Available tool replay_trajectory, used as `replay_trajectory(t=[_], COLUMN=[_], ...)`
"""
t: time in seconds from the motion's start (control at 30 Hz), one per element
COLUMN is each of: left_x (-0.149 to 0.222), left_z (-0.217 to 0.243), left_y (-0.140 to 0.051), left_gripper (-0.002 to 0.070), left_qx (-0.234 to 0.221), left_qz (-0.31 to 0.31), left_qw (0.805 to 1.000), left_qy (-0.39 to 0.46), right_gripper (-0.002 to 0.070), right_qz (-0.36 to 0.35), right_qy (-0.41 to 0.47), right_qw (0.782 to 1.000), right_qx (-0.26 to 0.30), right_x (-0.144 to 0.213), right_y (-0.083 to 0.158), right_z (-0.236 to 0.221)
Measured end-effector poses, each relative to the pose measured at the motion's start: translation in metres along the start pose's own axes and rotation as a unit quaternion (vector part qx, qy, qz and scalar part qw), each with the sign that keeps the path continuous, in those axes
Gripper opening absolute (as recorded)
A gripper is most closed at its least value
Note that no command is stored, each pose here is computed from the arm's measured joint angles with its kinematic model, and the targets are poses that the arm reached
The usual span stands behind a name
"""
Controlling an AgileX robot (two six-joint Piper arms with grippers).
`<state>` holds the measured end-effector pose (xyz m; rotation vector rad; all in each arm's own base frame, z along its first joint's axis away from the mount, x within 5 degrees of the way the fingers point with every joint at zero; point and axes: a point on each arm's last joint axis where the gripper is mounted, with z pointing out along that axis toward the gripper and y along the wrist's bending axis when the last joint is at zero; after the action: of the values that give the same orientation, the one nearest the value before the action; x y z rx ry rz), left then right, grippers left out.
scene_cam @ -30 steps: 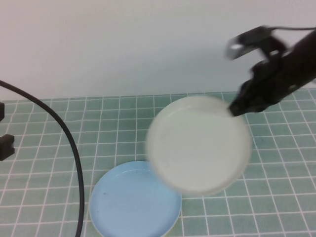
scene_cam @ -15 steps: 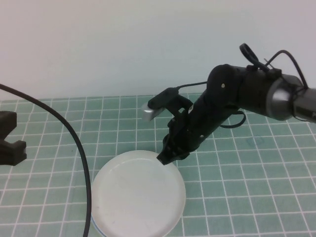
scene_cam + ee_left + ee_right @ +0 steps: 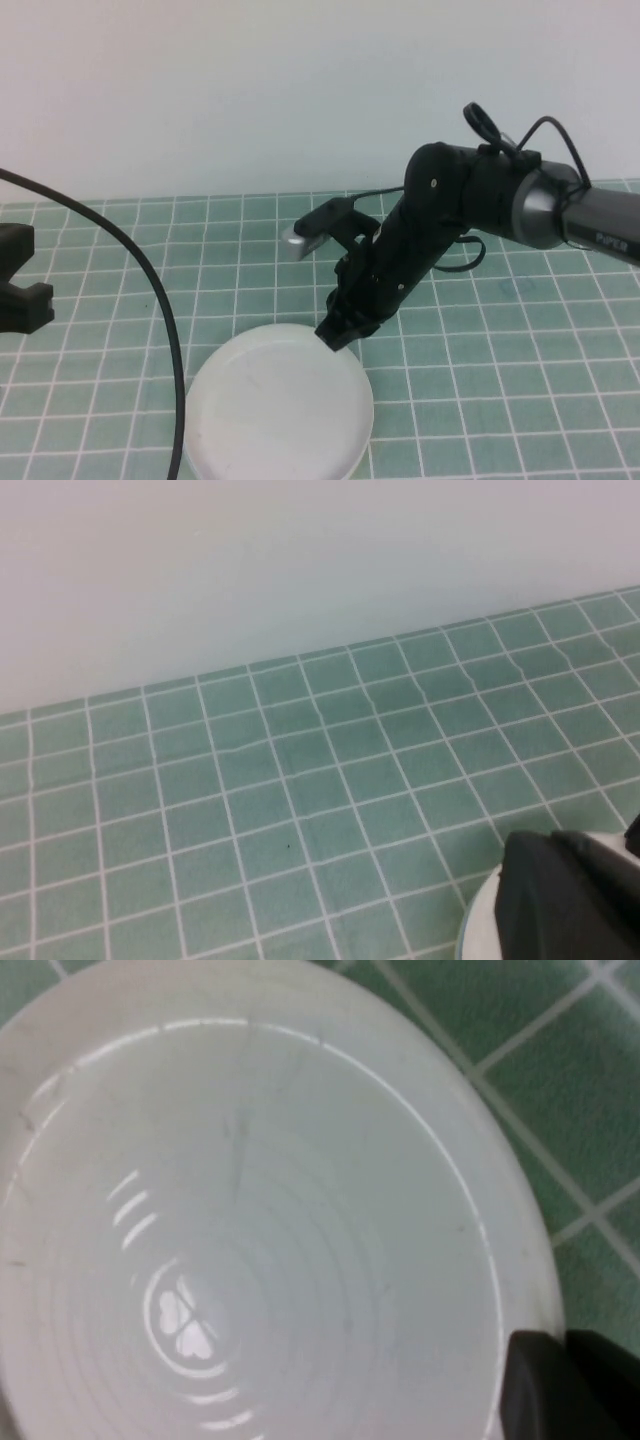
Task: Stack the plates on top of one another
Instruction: Place the white plate on the blue plate
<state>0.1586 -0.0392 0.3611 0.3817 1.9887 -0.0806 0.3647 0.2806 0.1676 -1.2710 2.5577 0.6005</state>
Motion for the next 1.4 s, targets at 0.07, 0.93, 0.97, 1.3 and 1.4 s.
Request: replay_trajectory(t=[0.07,0.93,0.97,1.3,1.4], left_x=[0.000,0.024,0.026,0.039,0.044], left_z=[0.000,-0.015,-0.018,-0.085,-0.104], left_y=[0.000,-0.005,-0.005,-0.009,-0.010], left_gripper=[-0.0001,-0.0001,-0.0001,-0.0001,-0.0001], left_qx=[0.000,0.007,0.009,0.004,-0.001], left_qz=[0.000,-0.010,-0.010,-0.007,-0.006], left_qw=[1.000,1.000,1.000,0.998,0.995], left_qy=[0.000,0.002,0.008,-0.065,-0.103], right_gripper=[0.0040,0.0011,0.0008,-0.0001,-0.0001], right_qz=[0.003,-0.047,-0.049,-0.051,-0.040], right_qy=[0.012,0.034,0.026,-0.063,-0.069], right_qw=[1.000,0.994,0.994,0.991,0.992], right_qx=[-0.005,0.087,0.090,0.102,0.101], right_x=[0.003,0.004,0.004,0.006,0.007], right_y=[-0.001,0.045,0.048,0.072,0.075], right_z=[0.006,-0.151,-0.158,-0.208,-0.213])
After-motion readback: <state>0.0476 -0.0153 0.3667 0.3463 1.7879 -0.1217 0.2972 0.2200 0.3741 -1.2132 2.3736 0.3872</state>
